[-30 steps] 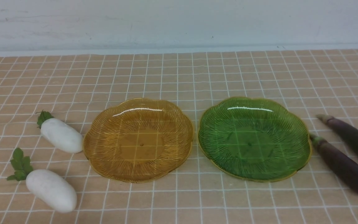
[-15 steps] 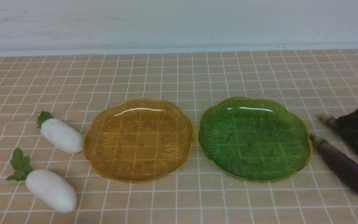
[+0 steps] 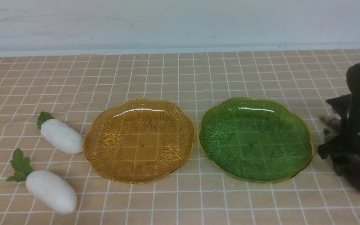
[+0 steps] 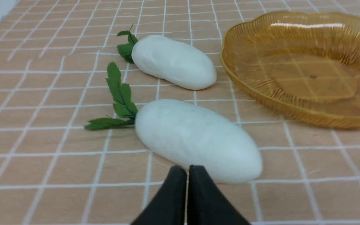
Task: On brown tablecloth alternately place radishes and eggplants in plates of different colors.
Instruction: 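Put the eggplants into the green plate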
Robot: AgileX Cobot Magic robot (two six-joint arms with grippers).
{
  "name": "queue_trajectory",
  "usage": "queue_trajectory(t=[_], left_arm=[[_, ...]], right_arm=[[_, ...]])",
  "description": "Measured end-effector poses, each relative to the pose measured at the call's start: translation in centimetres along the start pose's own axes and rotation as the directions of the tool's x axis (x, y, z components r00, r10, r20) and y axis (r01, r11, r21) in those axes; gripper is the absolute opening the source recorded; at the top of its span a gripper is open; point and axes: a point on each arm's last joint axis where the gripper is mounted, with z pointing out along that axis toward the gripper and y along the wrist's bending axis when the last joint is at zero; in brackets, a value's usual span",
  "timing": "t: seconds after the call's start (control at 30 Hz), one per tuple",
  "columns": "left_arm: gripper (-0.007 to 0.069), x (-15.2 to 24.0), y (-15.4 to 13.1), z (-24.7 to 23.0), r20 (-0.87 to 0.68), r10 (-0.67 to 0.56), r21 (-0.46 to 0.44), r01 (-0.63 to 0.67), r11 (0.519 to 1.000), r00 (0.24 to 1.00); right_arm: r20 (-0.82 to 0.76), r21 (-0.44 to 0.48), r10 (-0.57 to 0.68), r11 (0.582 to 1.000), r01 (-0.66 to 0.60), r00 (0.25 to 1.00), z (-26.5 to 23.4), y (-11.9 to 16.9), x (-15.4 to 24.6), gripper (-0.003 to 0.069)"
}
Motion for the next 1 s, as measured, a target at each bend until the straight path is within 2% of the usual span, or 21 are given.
queue_trajectory(t=[0.1,0.17,0.2,0.23,0.27,0.33,0.37,0.43,0.5,0.53,0.63,0.7,0.73,0.83,0.9,0.93,1.0], left_arm=[[-0.0003,0.0,-0.5,0.0,-0.008,-0.237,0.036,0.237,0.971,0.971],[-0.0003,0.0,-0.9,0.0,-0.030,-0.425,0.079,0.426,0.901,0.905],[-0.0003,-0.1,-1.1,-0.1,-0.045,-0.511,0.099,0.513,0.853,0.859],[-0.0003,-0.2,-1.4,-0.1,-0.065,-0.607,0.123,0.610,0.783,0.792],[-0.0003,-0.3,-1.5,-0.1,-0.075,-0.654,0.138,0.657,0.741,0.753],[-0.0003,-0.7,-1.7,-0.2,-0.070,-0.721,0.168,0.720,0.673,0.690],[-0.0003,-0.9,-1.6,-0.2,-0.057,-0.741,0.186,0.736,0.651,0.670],[-0.0003,-1.0,-1.7,-0.2,-0.055,-0.764,0.194,0.757,0.623,0.643],[-0.0003,-1.7,-2.0,-0.6,-0.076,-0.739,0.204,0.736,0.646,0.670],[-0.0003,-2.5,-2.3,-0.9,-0.104,-0.702,0.197,0.706,0.680,0.705],[-0.0003,-5.0,-2.8,-1.2,-0.240,-0.575,0.102,0.609,0.786,0.782],[-0.0003,-5.7,-2.8,-0.8,-0.300,-0.533,0.050,0.571,0.819,0.791],[-0.0003,-6.4,-2.8,-0.5,-0.332,-0.509,0.017,0.545,0.838,0.794],[-0.0003,-8.0,-2.7,0.5,-0.428,-0.447,-0.054,0.472,0.880,0.785],[-0.0003,-8.6,-2.6,1.4,-0.483,-0.422,-0.094,0.434,0.896,0.767],[-0.0003,-8.8,-2.5,1.7,-0.505,-0.415,-0.108,0.421,0.900,0.757],[0.0000,-8.9,-2.5,2.2,-0.535,-0.408,-0.126,0.408,0.904,0.739]], right_arm=[[0.002,0.003,0.015,1.000,-0.015,1.000,-1.5,-0.4,0.2,0.0345],[0.047,-0.039,0.050,0.998,-0.048,0.998,-4.2,-0.7,0.6,0.0345],[0.081,-0.086,0.074,0.994,-0.067,0.994,-5.8,-0.7,1.0,0.0345],[0.118,-0.153,0.097,0.985,-0.079,0.988,-7.4,-0.5,1.3,0.0345],[0.150,-0.222,0.113,0.972,-0.078,0.982,-8.6,-0.2,1.6,0.0345],[0.229,-0.363,0.118,0.931,-0.027,0.966,-10.6,0.9,1.8,0.0345],[0.273,-0.445,0.119,0.895,0.016,0.955,-11.2,2.0,1.5,0.0345],[0.341,-0.513,0.090,0.852,0.105,0.936,-11.5,4.1,0.7,0.0345],[0.391,-0.520,0.039,0.833,0.186,0.919,-11.0,6.6,-0.2,0.0345],[0.406,-0.509,0.019,0.835,0.209,0.913,-10.6,7.3,-0.5,0.0345],[0.433,-0.456,-0.044,0.851,0.261,0.901,-9.0,9.1,-1.5,0.0345],[0.438,-0.442,-0.057,0.856,0.270,0.897,-8.5,9.4,-1.7,0.0356],[0.441,-0.428,-0.069,0.860,0.278,0.895,-8.1,9.7,-1.9,0.0386],[0.449,-0.402,-0.088,0.869,0.290,0.889,-7.9,9.6,-2.2,0.0501],[0.452,-0.381,-0.097,0.878,0.291,0.887,-8.5,8.7,-2.6,0.0552],[0.447,-0.370,-0.089,0.888,0.275,0.890,-9.1,7.7,-3.0,0.0566],[0.433,-0.344,-0.078,0.907,0.245,0.898,-9.9,5.8,-3.5,0.0545]])
